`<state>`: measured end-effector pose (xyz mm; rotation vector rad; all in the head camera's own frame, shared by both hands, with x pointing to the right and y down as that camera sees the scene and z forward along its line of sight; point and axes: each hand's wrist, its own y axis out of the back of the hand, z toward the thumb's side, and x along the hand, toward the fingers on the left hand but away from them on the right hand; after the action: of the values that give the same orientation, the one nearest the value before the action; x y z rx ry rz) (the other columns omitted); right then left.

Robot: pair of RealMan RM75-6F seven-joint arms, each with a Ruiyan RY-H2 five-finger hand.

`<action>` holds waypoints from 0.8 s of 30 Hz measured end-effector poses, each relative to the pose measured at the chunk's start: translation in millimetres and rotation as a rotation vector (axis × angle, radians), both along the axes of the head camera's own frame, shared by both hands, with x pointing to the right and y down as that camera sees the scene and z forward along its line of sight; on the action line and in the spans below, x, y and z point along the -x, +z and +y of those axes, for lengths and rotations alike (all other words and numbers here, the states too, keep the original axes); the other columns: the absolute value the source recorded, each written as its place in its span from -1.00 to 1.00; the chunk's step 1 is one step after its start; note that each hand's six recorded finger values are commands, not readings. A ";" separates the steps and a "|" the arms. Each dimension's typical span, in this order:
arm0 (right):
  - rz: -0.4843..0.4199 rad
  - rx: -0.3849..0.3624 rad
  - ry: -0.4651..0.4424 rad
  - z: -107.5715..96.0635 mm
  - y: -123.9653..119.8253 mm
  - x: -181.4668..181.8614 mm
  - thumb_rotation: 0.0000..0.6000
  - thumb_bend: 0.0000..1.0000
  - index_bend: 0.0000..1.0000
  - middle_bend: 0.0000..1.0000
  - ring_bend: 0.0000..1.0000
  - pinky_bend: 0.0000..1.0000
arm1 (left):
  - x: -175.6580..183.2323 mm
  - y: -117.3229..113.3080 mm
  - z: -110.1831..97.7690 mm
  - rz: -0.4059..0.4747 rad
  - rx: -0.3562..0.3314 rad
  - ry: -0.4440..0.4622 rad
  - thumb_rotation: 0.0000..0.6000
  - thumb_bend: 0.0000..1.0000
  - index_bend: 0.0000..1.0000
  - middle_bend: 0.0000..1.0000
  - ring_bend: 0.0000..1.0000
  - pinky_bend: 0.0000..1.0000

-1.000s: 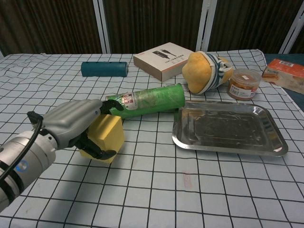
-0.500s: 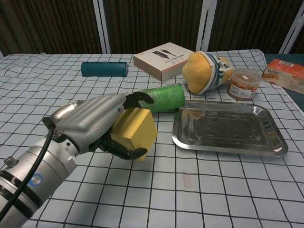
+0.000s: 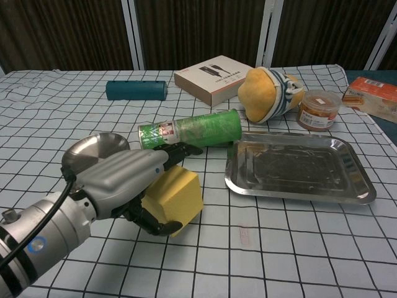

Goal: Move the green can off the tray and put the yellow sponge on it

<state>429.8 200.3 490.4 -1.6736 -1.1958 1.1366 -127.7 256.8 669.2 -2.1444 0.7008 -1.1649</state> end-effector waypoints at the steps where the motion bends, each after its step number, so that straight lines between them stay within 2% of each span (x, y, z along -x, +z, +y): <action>1: 0.000 0.000 0.000 0.0 -0.1 0.0 1.00 -0.87 -1.00 -1.00 -1.00 -1.00 | 0.3 -0.3 -0.1 -0.002 -0.005 0.002 1.00 -0.31 -1.00 -1.00 -1.00 -0.42; 13: -0.002 0.001 -0.001 -0.1 0.0 0.1 1.00 -0.87 -1.00 -1.00 -1.00 -1.00 | 6.4 -10.4 -4.9 0.006 -0.044 0.032 1.00 -0.37 -1.00 -1.00 -1.00 -0.60; 16: -0.008 -0.004 0.000 0.1 -1.4 0.1 1.00 -0.87 -1.00 -1.00 -1.00 -1.00 | 13.5 -14.5 -14.4 -0.004 -0.071 0.023 1.00 -0.41 -1.00 -1.00 -1.00 -0.62; 24: -0.013 -0.001 -0.005 1.6 -1.8 0.8 1.00 -0.87 -1.00 -1.00 -1.00 -1.00 | 37.0 -26.6 -55.7 -0.054 -0.175 -0.022 1.00 -0.43 -1.00 -1.00 -1.00 -0.65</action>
<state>429.1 201.9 488.6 -1.6848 -1.1991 1.1240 -164.7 201.1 642.6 -1.9577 0.7740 -1.1251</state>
